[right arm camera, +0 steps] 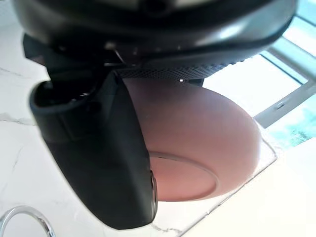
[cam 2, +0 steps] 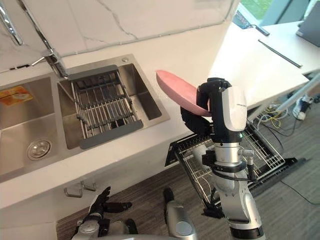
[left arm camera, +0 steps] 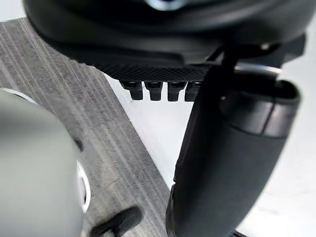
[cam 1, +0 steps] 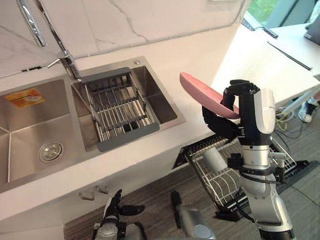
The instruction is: Walk over to the sink, pick up the cup, carry it to the dishwasher, place the cup inside the dishwasher, then close the dishwasher door
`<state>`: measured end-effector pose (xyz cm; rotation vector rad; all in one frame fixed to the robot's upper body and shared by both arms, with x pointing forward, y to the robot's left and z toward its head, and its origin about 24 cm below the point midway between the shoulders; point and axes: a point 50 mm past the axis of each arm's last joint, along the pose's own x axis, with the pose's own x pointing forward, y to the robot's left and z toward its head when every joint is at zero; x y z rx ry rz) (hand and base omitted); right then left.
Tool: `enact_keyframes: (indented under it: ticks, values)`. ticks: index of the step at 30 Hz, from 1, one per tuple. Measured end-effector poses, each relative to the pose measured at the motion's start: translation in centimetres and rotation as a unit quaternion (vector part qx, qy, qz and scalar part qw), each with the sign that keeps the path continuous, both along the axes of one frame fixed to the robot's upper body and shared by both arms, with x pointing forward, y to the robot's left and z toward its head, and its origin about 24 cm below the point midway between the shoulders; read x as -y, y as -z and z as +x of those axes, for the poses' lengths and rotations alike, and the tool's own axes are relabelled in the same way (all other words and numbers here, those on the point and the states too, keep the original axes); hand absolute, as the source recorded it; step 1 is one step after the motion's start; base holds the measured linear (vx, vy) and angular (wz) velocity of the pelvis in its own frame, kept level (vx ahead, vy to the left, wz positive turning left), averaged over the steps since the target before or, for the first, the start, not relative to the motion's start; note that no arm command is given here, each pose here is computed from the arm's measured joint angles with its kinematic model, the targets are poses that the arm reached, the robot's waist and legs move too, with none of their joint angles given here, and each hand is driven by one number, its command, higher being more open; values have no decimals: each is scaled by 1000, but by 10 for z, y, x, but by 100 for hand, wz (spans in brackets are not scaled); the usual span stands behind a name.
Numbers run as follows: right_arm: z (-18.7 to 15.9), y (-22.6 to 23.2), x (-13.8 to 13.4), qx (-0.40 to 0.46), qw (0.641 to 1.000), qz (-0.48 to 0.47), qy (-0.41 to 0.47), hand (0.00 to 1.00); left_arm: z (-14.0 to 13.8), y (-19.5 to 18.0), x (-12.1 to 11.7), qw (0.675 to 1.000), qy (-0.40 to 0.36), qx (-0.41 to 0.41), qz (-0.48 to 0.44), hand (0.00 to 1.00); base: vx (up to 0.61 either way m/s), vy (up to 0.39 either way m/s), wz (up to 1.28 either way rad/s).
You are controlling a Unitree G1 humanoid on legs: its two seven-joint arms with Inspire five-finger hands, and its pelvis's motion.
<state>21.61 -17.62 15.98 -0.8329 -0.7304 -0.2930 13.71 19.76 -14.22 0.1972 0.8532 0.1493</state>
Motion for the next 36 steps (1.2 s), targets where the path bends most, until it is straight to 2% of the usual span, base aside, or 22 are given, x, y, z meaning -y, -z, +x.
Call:
enact_keyframes:
  ticks: [3,6,12,18,31,36]
  values:
    - [0,1,1,0,1000,-4,0,0,2,-1,-3,1000,3,-2,5,100,-1,-163,-7]
    - [-3,18,17,-43,998,0,42,0,0,0,3,1000,13,-5,1,100,66,-169,-7]
    - [-18,31,43,-77,992,2,105,0,0,2,11,999,34,-8,0,100,22,-16,-12]
    - [-25,39,48,-93,988,13,122,0,-3,4,13,999,33,-14,-2,100,-29,55,-20]
    - [-25,59,88,-132,967,17,219,0,-17,8,15,999,26,-30,-8,100,-43,45,-23]
    - [-6,50,97,-118,968,-3,220,0,-14,7,21,999,26,-20,-16,100,-46,39,-26]
